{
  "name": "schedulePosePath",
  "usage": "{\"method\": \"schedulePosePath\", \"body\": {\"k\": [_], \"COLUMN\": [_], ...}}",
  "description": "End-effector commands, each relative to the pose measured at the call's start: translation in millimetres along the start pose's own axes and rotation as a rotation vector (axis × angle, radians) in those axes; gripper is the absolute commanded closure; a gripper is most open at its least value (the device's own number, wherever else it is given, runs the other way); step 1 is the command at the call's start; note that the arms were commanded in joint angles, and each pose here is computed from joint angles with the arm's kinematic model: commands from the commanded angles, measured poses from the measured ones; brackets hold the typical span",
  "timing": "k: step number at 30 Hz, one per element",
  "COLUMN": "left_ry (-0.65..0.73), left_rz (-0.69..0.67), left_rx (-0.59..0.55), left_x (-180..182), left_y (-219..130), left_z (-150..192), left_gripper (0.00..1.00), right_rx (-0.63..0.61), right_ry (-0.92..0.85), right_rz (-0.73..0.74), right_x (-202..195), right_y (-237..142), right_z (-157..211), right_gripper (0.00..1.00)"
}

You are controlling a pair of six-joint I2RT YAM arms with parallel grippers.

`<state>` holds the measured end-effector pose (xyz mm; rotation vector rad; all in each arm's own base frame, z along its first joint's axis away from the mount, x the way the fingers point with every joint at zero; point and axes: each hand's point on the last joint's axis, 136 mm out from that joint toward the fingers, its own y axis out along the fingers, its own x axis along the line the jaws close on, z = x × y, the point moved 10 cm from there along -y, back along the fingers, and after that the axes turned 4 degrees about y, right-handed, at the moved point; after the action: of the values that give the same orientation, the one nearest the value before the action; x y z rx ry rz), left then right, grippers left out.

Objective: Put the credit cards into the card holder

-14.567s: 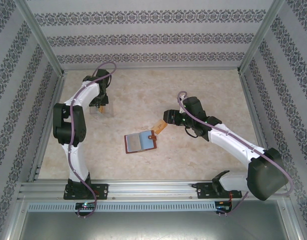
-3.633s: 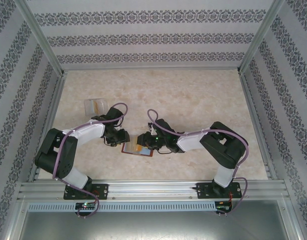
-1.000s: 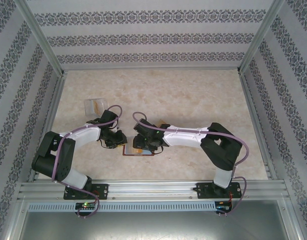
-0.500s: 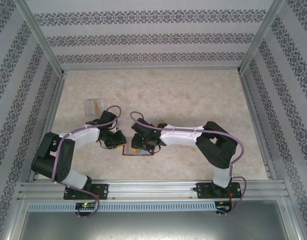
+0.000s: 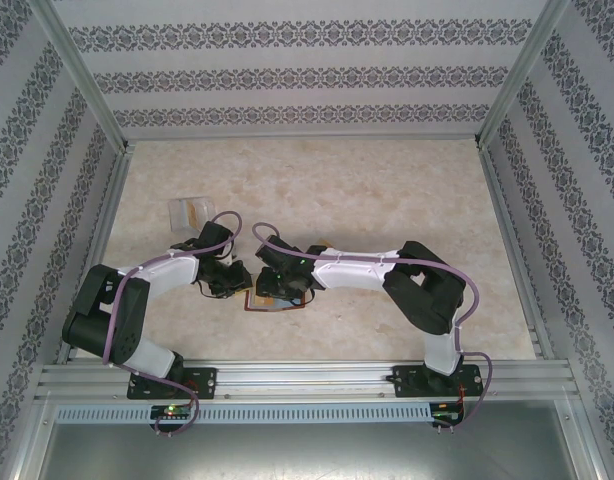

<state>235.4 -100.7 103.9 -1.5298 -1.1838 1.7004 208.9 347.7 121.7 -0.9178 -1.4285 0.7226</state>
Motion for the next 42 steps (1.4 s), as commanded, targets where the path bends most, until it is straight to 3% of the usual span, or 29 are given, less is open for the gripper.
{"method": "schedulePosePath", "body": {"k": [1, 5, 11, 21, 30, 34, 36, 39, 42], "left_ry": [-0.007, -0.007, 0.011, 0.017, 0.038, 0.030, 0.025, 0.033, 0.049], "left_rz": [0.062, 0.050, 0.024, 0.034, -0.010, 0.008, 0.022, 0.071, 0.100], "left_rx": [0.073, 0.067, 0.026, 0.006, -0.001, -0.018, -0.011, -0.008, 0.000], "left_x": [-1, 1, -3, -10, -6, -3, -3, -4, -4], "left_y": [8, 7, -2, -9, -23, -24, -23, -21, -17], "left_z": [11, 12, 8, 2, 10, 14, 15, 16, 18], "left_gripper": [0.81, 0.80, 0.70, 0.67, 0.50, 0.36, 0.36, 0.34, 0.25], "right_rx": [0.005, -0.014, -0.090, -0.126, -0.163, -0.182, -0.196, -0.193, -0.189], "right_ry": [-0.040, -0.039, -0.064, -0.063, -0.221, -0.162, -0.127, -0.088, -0.087], "right_rz": [-0.074, -0.064, -0.039, 0.018, 0.152, 0.284, 0.316, 0.308, 0.311], "right_x": [19, 15, 8, -28, -52, -53, -48, -40, -30], "right_y": [-1, -9, -38, -51, -76, -69, -63, -52, -41], "right_z": [3, 5, 7, 16, 16, 14, 15, 11, 7], "right_gripper": [0.64, 0.62, 0.54, 0.50, 0.50, 0.48, 0.46, 0.45, 0.45]}}
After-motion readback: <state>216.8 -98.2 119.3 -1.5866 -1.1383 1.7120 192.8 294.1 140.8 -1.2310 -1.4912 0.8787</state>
